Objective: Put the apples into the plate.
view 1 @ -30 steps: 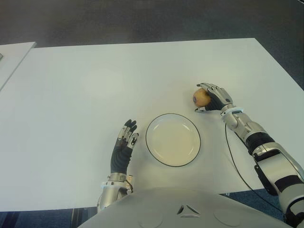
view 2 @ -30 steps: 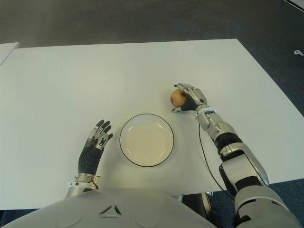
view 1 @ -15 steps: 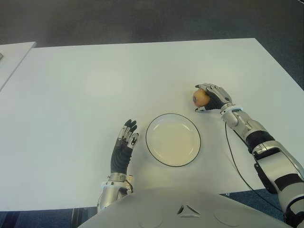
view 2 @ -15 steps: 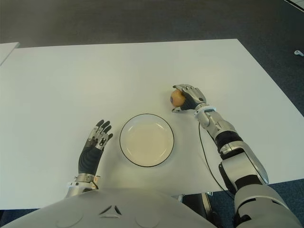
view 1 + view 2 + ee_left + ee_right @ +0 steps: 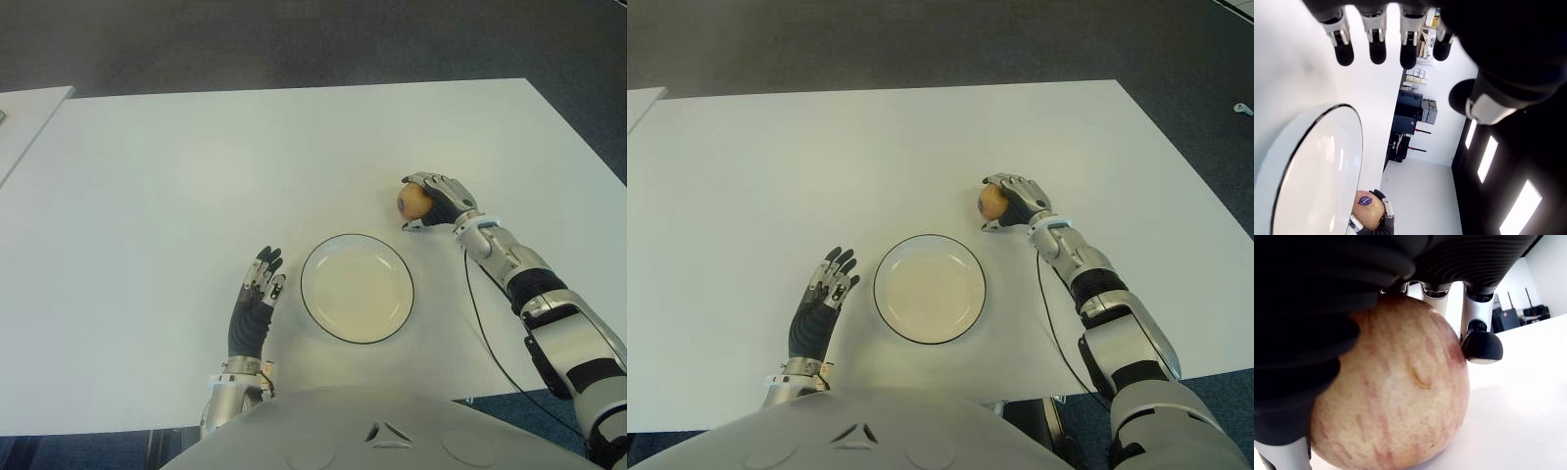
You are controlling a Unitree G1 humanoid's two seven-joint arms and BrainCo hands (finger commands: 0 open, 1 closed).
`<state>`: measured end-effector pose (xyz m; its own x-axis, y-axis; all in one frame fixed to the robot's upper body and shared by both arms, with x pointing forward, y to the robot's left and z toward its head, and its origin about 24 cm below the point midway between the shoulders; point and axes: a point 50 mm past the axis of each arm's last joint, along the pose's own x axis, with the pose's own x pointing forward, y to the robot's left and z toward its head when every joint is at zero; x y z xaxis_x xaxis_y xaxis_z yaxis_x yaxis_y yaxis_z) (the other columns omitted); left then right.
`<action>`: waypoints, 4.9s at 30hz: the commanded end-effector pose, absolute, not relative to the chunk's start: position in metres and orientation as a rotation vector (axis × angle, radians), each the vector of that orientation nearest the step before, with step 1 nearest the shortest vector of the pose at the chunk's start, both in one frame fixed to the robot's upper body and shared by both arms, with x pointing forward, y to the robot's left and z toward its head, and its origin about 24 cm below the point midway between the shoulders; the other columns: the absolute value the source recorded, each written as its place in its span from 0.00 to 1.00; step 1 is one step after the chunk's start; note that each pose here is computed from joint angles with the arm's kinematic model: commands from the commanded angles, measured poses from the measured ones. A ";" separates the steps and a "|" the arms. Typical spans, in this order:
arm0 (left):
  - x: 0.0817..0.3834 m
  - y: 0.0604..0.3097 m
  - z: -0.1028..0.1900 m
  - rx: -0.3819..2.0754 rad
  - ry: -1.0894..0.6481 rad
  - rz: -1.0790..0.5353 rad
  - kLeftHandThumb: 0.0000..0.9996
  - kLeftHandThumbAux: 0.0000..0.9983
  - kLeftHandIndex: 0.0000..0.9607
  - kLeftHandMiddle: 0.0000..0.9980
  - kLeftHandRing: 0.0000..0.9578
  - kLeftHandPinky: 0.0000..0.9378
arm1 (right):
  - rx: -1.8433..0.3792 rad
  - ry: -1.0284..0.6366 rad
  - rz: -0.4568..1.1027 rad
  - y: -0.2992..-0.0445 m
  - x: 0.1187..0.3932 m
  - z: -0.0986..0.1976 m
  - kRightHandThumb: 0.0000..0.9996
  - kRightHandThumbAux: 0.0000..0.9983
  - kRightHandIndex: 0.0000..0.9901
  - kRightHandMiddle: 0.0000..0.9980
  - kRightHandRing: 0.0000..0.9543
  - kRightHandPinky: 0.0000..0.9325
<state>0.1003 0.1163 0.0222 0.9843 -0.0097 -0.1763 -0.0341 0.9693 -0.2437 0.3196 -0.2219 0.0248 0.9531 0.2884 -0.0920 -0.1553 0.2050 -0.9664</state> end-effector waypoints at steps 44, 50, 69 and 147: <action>0.102 0.104 0.028 -0.313 0.161 0.014 0.27 0.52 0.08 0.12 0.11 0.15 | -1.344 -0.061 0.342 -0.224 0.316 0.020 0.56 0.77 0.83 0.92 0.93 0.95; 0.102 0.104 0.028 -0.320 0.160 0.014 0.27 0.51 0.09 0.12 0.10 0.14 | -1.347 -0.062 0.345 -0.223 0.316 0.020 0.56 0.77 0.83 0.92 0.93 0.94; 0.102 0.105 0.029 -0.313 0.161 0.005 0.26 0.52 0.09 0.11 0.09 0.13 | -1.351 -0.055 0.343 -0.223 0.316 0.020 0.56 0.77 0.82 0.93 0.93 0.95; 0.102 0.106 0.027 -0.299 0.166 0.011 0.26 0.51 0.09 0.11 0.09 0.12 | -1.385 -0.162 0.307 -0.232 0.324 0.059 0.60 0.77 0.84 0.90 0.91 0.93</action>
